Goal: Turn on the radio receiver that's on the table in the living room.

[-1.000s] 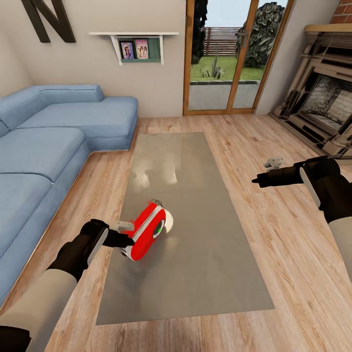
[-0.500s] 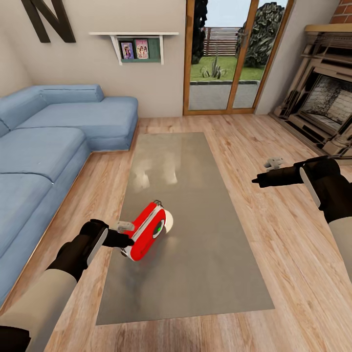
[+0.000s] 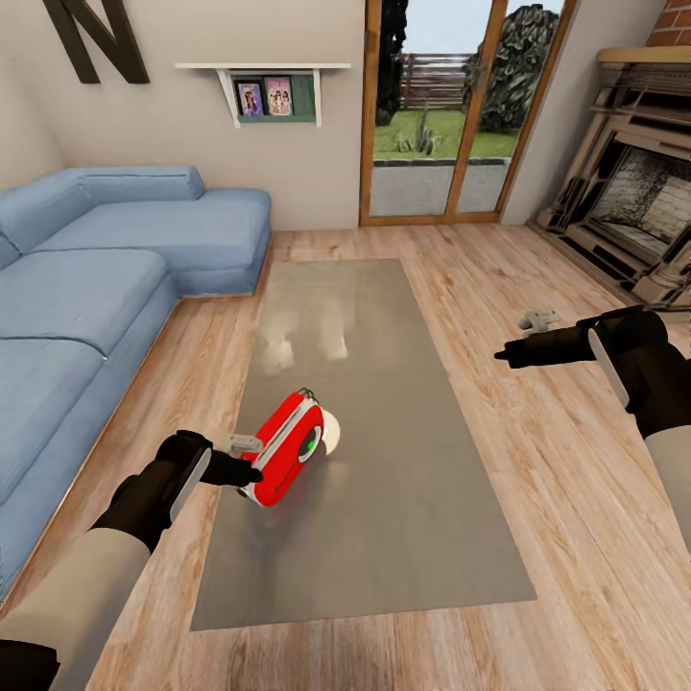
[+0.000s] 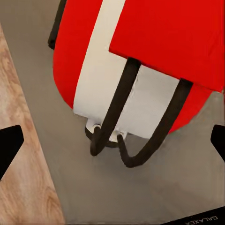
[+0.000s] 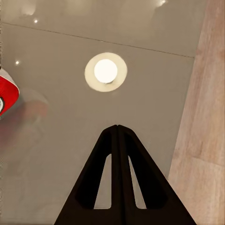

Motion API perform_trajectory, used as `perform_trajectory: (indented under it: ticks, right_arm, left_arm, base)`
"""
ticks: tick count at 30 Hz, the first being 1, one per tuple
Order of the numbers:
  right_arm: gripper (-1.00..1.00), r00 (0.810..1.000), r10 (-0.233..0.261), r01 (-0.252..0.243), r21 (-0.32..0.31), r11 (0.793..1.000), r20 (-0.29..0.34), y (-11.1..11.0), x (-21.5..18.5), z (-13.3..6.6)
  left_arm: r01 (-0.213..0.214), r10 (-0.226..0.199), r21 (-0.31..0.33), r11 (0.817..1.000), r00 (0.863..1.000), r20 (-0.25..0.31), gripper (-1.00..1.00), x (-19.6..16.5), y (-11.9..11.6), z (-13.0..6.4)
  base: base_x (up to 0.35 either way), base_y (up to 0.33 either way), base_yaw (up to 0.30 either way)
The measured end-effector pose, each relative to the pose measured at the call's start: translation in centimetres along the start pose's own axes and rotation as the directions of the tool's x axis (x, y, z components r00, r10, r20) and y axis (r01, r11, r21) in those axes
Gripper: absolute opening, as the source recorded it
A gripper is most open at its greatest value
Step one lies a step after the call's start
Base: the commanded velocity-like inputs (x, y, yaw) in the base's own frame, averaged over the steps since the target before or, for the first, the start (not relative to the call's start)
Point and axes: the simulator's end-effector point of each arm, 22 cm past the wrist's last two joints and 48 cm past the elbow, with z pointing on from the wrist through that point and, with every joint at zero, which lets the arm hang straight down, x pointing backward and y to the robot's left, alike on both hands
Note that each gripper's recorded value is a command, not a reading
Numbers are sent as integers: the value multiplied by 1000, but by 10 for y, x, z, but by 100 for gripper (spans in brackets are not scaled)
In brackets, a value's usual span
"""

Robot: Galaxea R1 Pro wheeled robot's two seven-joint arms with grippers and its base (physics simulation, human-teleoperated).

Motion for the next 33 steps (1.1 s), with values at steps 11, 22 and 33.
perform_trajectory:
  ticks: [11,22,33]
  right_arm:
    - [-100,1000,2,-2,1,1000,-2,-1,1,0]
    - [-100,1000,2,-2,1,1000,-2,-1,1,1]
    - [-100,1000,2,-2,1,1000,-2,-1,1,1]
  left_arm:
    - [0,0,0,1000,1000,-1,100,0,0,0]
    - [1,-1,0,1000,1000,-2,100,1,0,0]
    - [1,-1,-1,1000,1000,-2,100,1,1,0]
  base:
    - [-324,0,0]
    - [-335,0,0]
    - [-336,0,0]
